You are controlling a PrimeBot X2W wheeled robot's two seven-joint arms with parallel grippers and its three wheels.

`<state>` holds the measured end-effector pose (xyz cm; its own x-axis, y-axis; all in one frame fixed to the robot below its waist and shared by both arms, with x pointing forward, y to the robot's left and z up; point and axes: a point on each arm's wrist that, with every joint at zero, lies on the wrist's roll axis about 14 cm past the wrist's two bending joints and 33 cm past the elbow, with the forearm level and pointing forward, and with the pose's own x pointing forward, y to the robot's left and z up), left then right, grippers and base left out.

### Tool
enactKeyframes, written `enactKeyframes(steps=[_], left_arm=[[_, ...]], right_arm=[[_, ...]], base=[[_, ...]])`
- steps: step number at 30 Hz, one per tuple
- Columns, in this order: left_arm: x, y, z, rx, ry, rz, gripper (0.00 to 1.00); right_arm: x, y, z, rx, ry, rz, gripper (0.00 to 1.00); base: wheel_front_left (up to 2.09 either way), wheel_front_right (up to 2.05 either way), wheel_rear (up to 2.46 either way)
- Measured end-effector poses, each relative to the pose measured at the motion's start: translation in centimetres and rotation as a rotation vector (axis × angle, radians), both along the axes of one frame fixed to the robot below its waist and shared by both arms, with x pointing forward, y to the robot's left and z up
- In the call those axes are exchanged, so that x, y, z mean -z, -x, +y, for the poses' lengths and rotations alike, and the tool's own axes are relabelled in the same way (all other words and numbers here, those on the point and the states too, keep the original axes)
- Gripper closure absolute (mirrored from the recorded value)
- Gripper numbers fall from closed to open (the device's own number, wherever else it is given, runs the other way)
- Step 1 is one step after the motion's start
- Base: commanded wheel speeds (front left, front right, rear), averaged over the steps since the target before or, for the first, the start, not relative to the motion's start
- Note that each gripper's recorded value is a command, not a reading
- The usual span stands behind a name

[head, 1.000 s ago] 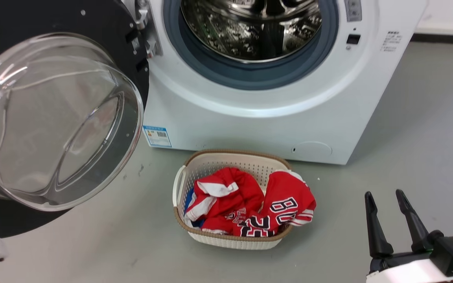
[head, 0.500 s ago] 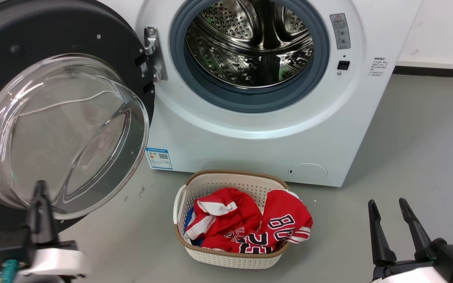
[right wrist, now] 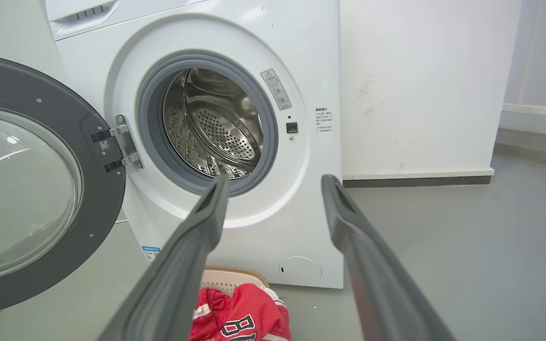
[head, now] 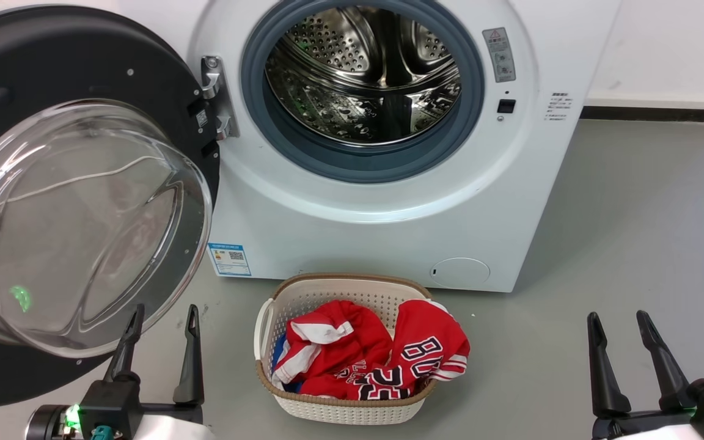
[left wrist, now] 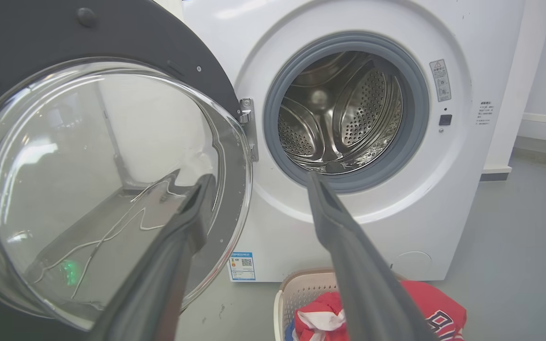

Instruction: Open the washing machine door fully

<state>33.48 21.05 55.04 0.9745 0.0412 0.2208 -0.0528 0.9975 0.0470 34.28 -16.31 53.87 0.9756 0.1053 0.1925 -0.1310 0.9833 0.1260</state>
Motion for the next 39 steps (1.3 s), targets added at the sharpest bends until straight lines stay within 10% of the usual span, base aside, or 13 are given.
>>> enactKeyframes(steps=[23, 24, 39], left_arm=[[2.4, 0.5, -1.4, -0.005, 0.020, 0.072, 0.00], [2.6, 0.6, -1.5, -0.005, 0.021, 0.077, 1.00], [5.8, 0.7, -0.6, -0.024, 0.240, 0.193, 1.00]], right_arm=[[-0.2, 1.5, -1.4, 0.043, -0.002, -0.005, 0.00], [0.0, 1.5, -1.3, 0.043, 0.000, -0.002, 1.00], [2.6, 1.4, -1.9, 0.055, -0.195, 0.108, 1.00]], base=[[0.00, 0.00, 0.00], [0.00, 0.00, 0.00], [0.00, 0.00, 0.00]])
